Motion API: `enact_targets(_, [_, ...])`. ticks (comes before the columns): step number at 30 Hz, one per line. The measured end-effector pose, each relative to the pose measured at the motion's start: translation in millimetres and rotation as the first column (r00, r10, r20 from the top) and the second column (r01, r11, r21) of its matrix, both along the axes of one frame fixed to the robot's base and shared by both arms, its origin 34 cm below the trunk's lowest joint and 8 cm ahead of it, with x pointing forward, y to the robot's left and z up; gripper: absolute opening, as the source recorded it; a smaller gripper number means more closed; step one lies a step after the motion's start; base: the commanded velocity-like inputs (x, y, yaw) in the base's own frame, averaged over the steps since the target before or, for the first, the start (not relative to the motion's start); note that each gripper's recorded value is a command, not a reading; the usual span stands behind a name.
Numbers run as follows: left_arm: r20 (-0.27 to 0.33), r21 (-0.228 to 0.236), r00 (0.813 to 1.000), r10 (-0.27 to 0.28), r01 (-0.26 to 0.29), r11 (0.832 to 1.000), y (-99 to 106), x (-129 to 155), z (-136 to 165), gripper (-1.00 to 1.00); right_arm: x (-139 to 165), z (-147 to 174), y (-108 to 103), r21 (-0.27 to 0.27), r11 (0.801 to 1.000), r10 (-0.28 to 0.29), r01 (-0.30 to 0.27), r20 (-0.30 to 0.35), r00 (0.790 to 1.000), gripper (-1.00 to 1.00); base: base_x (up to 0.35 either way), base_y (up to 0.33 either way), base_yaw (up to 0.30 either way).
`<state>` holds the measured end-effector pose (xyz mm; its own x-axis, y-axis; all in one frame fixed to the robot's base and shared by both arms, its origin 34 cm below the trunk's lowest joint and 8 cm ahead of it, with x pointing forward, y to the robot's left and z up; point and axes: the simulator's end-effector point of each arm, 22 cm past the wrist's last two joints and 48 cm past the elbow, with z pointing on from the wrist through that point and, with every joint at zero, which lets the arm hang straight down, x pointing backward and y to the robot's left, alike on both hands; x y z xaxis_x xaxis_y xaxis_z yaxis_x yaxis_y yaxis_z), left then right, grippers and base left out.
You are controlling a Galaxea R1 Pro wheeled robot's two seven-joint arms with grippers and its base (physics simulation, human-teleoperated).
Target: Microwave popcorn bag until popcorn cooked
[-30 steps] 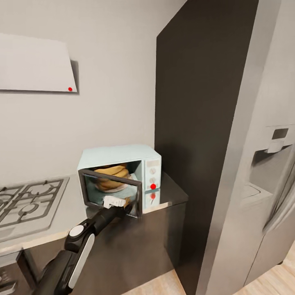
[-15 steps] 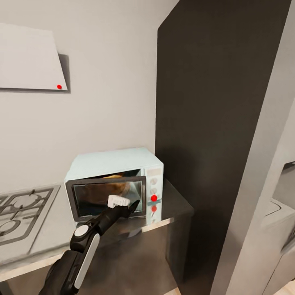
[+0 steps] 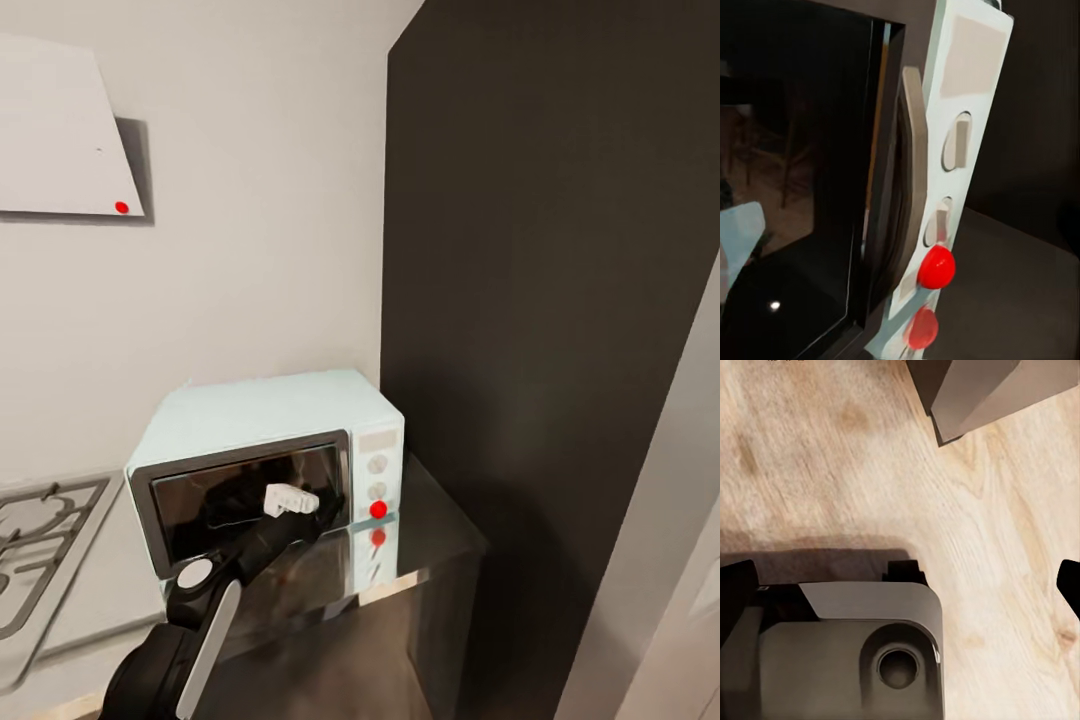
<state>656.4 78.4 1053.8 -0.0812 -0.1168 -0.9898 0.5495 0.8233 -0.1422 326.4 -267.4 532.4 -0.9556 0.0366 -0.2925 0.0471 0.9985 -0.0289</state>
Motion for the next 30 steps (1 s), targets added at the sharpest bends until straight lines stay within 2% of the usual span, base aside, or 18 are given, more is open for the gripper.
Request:
enact_targets(2, [-0.006,-0.002,0.999,-0.036,0.036,0.999,-6.9,1.6,-1.3,1.0,0.2,0.0,-0.3,0.0,1.0,0.0,0.0,0.0,1.0,1.0,0.01,0.0,0.0])
enact_targets(4, [-0.005,0.004,0.999,-0.038,0.038,0.999,-8.3,2.4,-1.8,1.0,0.3,-0.1,-0.4,0.0,1.0,0.0,0.0,0.0,1.0,1.0,-0.067,0.0,0.0])
enact_targets(6, [0.003,0.03,1.0,0.008,-0.008,1.0,-10.6,9.9,0.7,1.0,0.1,-0.3,-0.5,-0.001,1.0,0.0,0.0,-0.001,1.0,1.0,-0.215,0.0,0.0])
enact_targets(8, [0.002,0.011,0.999,0.048,-0.048,0.999,7.7,17.0,3.9,1.0,0.3,-0.3,-0.4,0.0,1.0,0.0,0.0,-0.001,1.0,1.0,-0.292,0.0,0.0])
enact_targets(9, [0.004,0.015,0.998,0.055,-0.055,0.998,9.7,17.9,3.8,1.0,0.4,-0.3,-0.4,0.0,1.0,0.0,0.0,-0.001,1.0,1.0,-0.319,0.0,0.0])
enact_targets(21, [0.001,0.014,0.999,0.054,-0.054,0.998,9.4,17.7,3.1,1.0,-0.1,-0.5,-0.5,0.0,1.0,0.0,0.0,-0.002,1.0,1.0,-0.335,0.0,0.0])
enact_targets(23, [0.003,0.028,0.999,0.032,-0.032,0.999,-3.9,13.8,1.8,1.0,-0.5,-0.6,-0.5,-0.001,1.0,0.0,0.0,-0.005,1.0,1.0,-0.336,0.0,0.0])
enact_targets(27, [0.003,0.064,0.998,0.055,-0.055,0.996,-21.9,11.3,-2.4,1.0,-0.4,-0.5,0.0,0.002,1.0,0.001,-0.001,-0.003,1.0,1.0,-0.336,0.0,0.0])
enact_targets(30, [0.005,0.083,0.999,0.048,-0.048,0.995,-36.8,6.3,-4.5,1.0,-0.2,-0.5,0.7,0.005,1.0,0.002,-0.002,-0.003,1.0,1.0,-0.336,0.0,0.0])
